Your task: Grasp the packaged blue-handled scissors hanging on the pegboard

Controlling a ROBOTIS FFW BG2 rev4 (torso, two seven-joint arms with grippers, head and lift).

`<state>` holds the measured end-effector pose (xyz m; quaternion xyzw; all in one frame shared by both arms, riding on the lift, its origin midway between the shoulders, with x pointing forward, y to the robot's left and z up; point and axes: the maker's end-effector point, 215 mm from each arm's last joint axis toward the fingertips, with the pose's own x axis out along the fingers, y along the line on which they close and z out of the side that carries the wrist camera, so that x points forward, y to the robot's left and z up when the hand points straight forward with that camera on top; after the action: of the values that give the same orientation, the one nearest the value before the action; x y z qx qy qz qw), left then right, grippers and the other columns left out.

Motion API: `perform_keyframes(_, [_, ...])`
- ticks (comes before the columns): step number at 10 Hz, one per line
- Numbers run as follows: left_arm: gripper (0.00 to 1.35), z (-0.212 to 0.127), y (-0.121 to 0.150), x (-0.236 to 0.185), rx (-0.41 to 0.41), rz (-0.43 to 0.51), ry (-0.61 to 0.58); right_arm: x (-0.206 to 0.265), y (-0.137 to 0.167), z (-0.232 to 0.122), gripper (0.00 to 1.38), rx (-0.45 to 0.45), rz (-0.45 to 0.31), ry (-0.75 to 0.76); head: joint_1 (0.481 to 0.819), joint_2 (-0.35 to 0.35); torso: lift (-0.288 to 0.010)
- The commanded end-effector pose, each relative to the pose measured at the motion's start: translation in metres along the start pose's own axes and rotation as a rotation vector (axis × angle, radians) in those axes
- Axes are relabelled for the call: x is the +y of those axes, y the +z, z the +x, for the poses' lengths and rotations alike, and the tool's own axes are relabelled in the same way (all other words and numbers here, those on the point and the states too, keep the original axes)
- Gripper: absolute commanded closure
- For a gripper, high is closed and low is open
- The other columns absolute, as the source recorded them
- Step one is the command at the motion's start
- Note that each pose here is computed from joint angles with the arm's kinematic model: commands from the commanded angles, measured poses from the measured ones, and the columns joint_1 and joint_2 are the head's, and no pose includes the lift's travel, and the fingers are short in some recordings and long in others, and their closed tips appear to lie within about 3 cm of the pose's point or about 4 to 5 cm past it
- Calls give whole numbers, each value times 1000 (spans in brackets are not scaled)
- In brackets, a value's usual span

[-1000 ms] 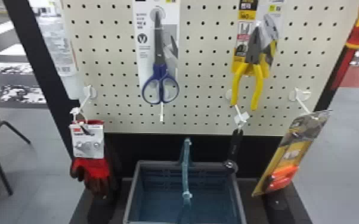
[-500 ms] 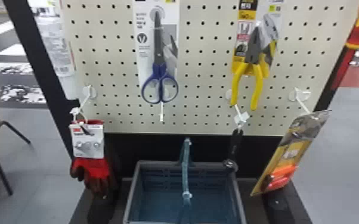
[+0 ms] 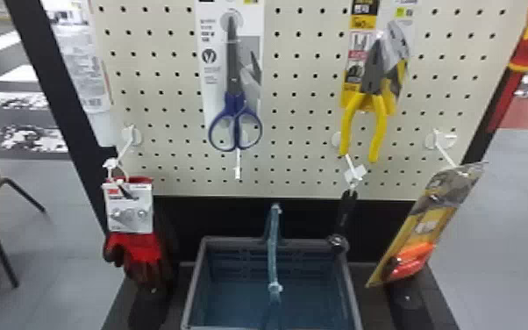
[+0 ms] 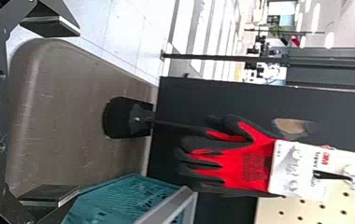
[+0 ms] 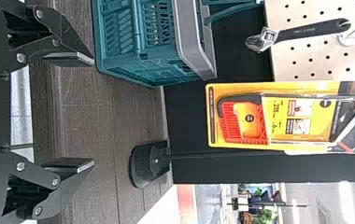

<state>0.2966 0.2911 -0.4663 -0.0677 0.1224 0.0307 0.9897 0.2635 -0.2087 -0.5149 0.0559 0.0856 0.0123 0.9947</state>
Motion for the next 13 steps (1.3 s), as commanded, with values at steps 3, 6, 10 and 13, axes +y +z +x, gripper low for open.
perform_keyframes(3, [117,25,65,-11,-77,29,-42,-1,-3,-2,498,9,-3,2,549,0,-100])
perform_keyframes(6, [117,38,127,-40,-138,50,-125,-1,-3,-2,498,12,-3,2,549,0,-100])
perform_keyframes(10, [117,43,208,-83,-201,100,-264,0,-5,-2,498,16,-6,4,549,0,-100])
perform_keyframes(13, [117,39,256,-114,-236,152,-379,0,-7,-4,498,22,-6,3,549,0,-100])
